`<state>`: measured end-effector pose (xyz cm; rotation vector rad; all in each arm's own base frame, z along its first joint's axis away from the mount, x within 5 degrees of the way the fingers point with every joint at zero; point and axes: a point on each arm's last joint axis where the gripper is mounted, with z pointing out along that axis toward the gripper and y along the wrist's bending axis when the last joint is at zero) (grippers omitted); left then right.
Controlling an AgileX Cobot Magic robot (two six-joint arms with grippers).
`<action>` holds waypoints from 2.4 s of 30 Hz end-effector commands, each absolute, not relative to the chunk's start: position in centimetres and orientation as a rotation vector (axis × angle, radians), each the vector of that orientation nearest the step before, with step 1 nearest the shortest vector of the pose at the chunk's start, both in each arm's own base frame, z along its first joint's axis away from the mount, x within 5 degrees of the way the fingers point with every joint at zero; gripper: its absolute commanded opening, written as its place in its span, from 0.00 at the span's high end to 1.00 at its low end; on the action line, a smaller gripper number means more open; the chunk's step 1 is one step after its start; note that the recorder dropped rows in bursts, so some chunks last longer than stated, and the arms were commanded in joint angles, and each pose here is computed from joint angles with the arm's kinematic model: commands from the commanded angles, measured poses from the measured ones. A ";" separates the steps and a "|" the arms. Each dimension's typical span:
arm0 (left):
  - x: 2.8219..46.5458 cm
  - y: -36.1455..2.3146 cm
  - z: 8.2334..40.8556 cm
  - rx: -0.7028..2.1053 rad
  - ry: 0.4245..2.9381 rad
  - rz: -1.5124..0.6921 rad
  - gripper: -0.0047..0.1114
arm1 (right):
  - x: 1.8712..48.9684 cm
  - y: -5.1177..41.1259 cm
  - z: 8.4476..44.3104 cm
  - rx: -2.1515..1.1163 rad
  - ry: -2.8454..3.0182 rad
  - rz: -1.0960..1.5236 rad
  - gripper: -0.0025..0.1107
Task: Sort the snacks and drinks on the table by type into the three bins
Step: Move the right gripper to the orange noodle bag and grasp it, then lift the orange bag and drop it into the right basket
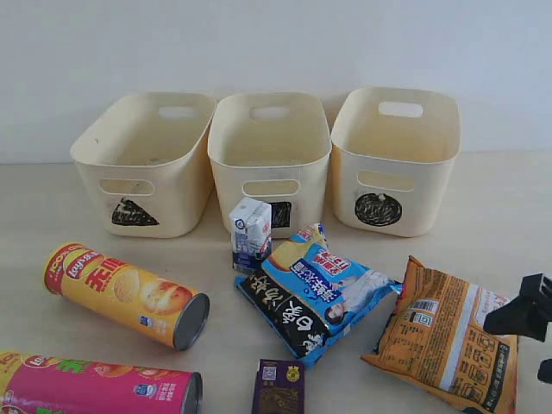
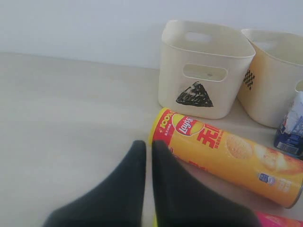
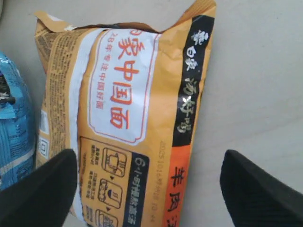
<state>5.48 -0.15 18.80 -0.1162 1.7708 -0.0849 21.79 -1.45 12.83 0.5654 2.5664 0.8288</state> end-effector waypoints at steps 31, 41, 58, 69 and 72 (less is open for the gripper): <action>5.5 -0.2 18.7 -0.120 1.768 -0.088 0.93 | 25.4 3.2 5.9 0.209 2.570 1.151 0.32; 5.5 -0.2 18.7 -0.120 1.768 -0.088 0.93 | 26.1 4.5 5.5 0.087 2.620 1.062 0.44; 5.5 -0.2 18.7 -0.120 1.768 -0.088 0.93 | 26.5 5.0 7.7 0.001 2.498 1.149 0.98; 5.5 -0.2 18.7 -0.120 1.768 -0.088 0.93 | 26.1 5.8 16.7 -0.139 2.194 1.237 0.98; 5.5 -0.2 18.7 -0.120 1.768 -0.088 0.93 | 25.3 6.1 19.7 -0.199 2.090 1.269 0.98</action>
